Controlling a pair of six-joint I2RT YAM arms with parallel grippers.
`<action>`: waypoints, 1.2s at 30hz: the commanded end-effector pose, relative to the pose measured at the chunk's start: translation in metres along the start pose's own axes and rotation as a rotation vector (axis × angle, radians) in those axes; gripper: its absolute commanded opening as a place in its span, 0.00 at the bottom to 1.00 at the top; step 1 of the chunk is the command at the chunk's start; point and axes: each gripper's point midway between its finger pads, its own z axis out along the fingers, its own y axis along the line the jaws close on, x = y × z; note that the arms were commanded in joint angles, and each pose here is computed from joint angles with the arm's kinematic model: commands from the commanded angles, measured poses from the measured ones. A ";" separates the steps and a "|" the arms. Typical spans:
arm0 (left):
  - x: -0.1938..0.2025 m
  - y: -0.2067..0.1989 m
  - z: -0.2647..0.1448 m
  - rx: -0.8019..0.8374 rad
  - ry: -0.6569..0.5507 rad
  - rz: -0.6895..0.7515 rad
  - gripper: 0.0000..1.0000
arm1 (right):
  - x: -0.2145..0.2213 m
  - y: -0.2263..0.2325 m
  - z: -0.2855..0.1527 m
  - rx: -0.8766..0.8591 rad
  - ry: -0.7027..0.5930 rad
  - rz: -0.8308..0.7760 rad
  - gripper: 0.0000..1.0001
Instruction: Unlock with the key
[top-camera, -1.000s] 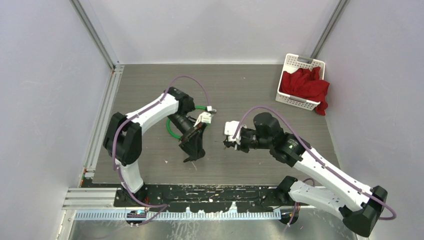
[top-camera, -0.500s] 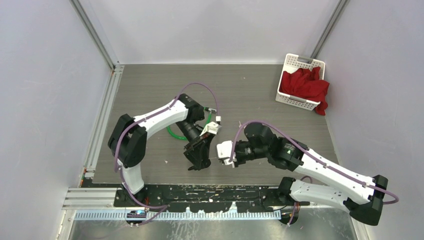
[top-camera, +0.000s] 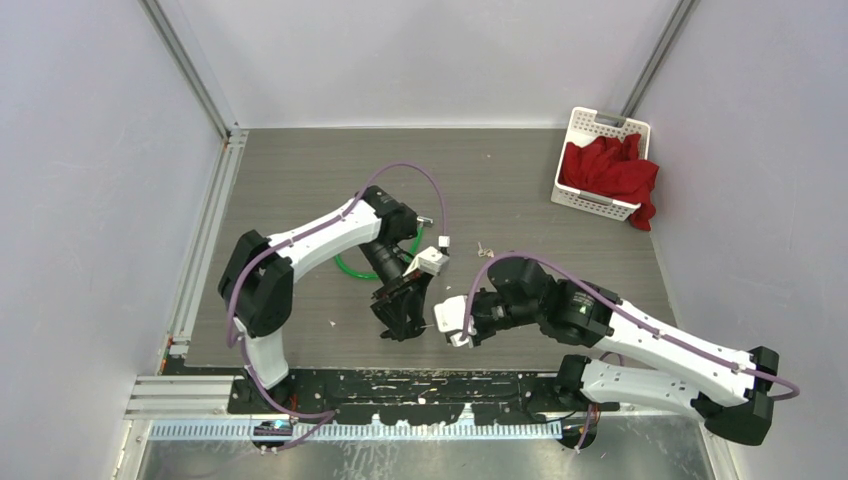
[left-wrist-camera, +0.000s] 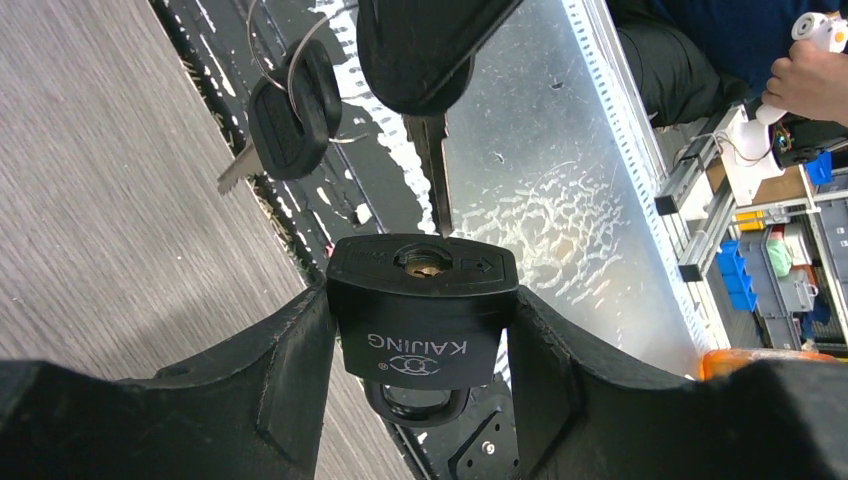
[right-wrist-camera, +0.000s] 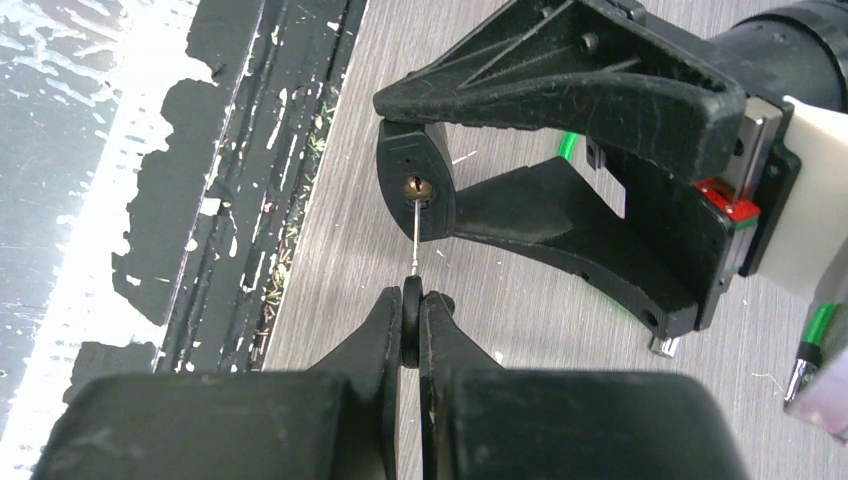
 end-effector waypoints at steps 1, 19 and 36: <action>-0.017 -0.036 -0.002 0.073 -0.038 -0.106 0.00 | -0.023 -0.012 -0.006 0.037 -0.035 -0.063 0.01; -0.024 -0.036 -0.002 0.076 -0.052 -0.105 0.00 | -0.022 -0.010 -0.002 0.027 -0.020 -0.069 0.01; -0.026 -0.037 -0.002 0.074 -0.050 -0.105 0.00 | -0.017 -0.013 0.002 0.033 0.018 -0.074 0.01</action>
